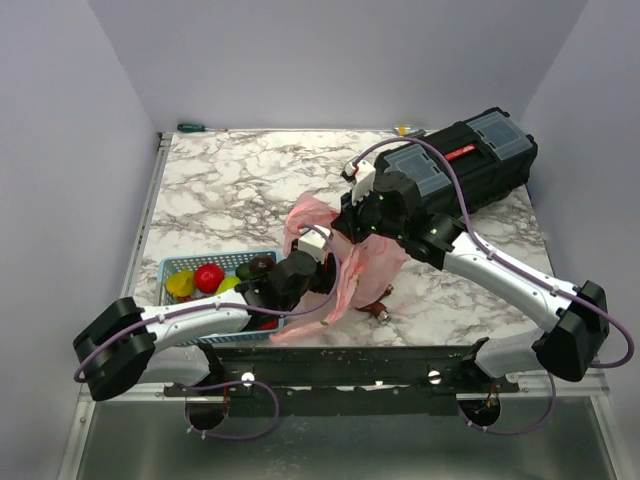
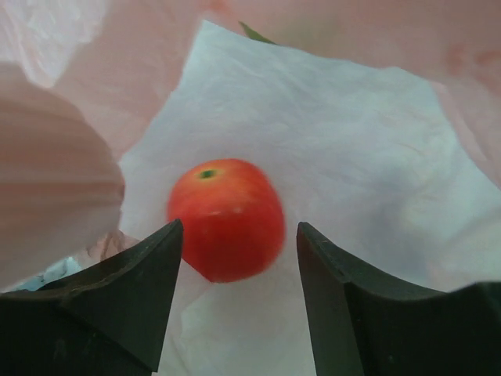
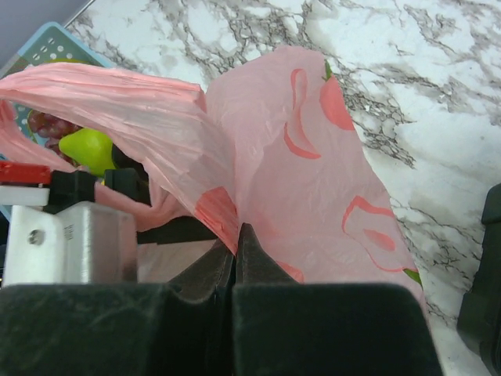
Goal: Take the fake fruits out of the plastic bag
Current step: Take out the fake fruit from the plastic bag.
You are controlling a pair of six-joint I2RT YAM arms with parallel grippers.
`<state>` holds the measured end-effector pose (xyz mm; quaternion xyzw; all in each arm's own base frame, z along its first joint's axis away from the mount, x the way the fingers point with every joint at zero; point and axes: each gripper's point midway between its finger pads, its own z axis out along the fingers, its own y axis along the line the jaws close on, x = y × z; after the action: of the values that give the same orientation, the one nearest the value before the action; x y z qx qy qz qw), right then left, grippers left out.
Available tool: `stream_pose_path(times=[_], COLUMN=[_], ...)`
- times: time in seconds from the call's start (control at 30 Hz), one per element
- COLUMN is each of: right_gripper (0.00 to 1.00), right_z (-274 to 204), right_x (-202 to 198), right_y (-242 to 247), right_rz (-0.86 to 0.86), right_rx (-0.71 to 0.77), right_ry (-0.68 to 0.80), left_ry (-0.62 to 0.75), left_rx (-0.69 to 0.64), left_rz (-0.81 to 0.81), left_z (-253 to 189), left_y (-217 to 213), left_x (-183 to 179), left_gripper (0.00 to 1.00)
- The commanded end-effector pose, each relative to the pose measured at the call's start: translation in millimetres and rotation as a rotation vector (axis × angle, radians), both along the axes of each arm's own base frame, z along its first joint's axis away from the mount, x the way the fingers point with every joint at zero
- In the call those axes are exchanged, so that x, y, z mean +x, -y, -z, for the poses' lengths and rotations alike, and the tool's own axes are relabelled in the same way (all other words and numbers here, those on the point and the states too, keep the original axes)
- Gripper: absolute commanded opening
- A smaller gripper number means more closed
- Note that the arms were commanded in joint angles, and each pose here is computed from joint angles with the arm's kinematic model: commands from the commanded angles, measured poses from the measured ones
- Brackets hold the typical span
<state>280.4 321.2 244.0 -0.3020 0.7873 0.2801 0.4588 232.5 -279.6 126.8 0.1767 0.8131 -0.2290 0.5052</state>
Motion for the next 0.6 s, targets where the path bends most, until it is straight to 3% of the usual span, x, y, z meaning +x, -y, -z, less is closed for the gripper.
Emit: stream_pose_path(times=[0.0,0.13,0.3,0.57], right_gripper=[0.01,0.01,0.01,0.01], right_z=[4,7,7,17], right_x=[-7,-13,-18,-23], right_y=[-4,-4,0,11], right_rz=[-0.031,-0.044,-0.046,-0.031], right_rx=[0.025,0.035,0.042,0.009], right_ry=[-0.024,-0.042,-0.041,-0.050], left_ry=[0.026,0.008,-0.014,-0.158], left_rx=[0.063,0.105,0.192,0.252], left_rz=[-0.174,-0.206,-0.189,-0.125], left_z=[2,11,31,82], left_y=[-12,-7,4,16], left_x=[27,35,43,27], left_gripper=[0.62,0.72,0.78,0.78])
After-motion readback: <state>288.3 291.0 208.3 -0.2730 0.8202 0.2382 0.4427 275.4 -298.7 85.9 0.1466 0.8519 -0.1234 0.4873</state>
